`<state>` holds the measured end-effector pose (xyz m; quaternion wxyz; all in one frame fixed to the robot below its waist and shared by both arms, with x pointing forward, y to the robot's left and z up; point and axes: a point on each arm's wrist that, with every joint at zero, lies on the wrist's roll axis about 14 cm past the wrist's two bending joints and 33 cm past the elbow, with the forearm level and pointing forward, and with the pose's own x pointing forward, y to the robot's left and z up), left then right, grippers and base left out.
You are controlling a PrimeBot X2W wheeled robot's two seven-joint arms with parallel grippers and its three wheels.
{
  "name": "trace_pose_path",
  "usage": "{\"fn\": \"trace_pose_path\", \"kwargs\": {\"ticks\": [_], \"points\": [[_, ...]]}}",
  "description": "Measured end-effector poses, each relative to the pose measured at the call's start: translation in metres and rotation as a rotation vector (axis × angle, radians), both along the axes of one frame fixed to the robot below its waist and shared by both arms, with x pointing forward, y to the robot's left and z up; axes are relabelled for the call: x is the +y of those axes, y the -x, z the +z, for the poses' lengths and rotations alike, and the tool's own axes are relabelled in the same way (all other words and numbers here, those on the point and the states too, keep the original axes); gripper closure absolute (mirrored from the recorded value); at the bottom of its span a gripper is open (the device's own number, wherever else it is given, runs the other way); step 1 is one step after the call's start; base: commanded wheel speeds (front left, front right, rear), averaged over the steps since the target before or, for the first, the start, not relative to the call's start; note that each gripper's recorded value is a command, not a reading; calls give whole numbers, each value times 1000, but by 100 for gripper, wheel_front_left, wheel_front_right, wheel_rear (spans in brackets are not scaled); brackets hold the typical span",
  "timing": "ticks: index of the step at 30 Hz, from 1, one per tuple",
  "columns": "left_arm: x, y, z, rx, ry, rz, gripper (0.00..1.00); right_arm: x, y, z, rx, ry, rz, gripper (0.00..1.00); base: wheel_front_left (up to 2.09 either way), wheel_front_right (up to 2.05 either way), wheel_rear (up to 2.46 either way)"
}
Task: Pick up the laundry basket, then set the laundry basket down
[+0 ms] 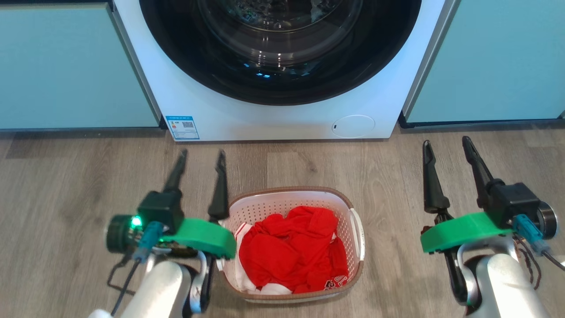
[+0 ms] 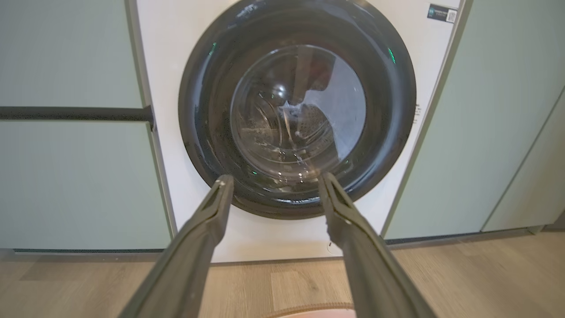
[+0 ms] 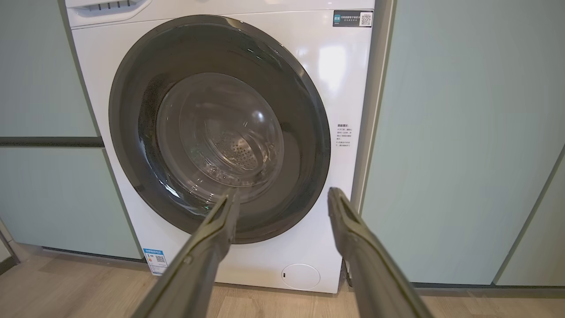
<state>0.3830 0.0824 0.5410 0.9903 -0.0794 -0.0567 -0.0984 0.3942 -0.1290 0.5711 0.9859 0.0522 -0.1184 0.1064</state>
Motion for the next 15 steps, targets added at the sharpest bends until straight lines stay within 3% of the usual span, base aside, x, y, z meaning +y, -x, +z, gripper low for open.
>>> {"fn": "trace_pose_path", "kwargs": {"ticks": [5,15], "points": [[24,-6,40,-135,8,127,0,3,1,12,-52,1,7,0,0,0,0],[35,-4,47,-188,-26,154,0,7,-3,12,-74,32,11,0,0,0,0]]}}
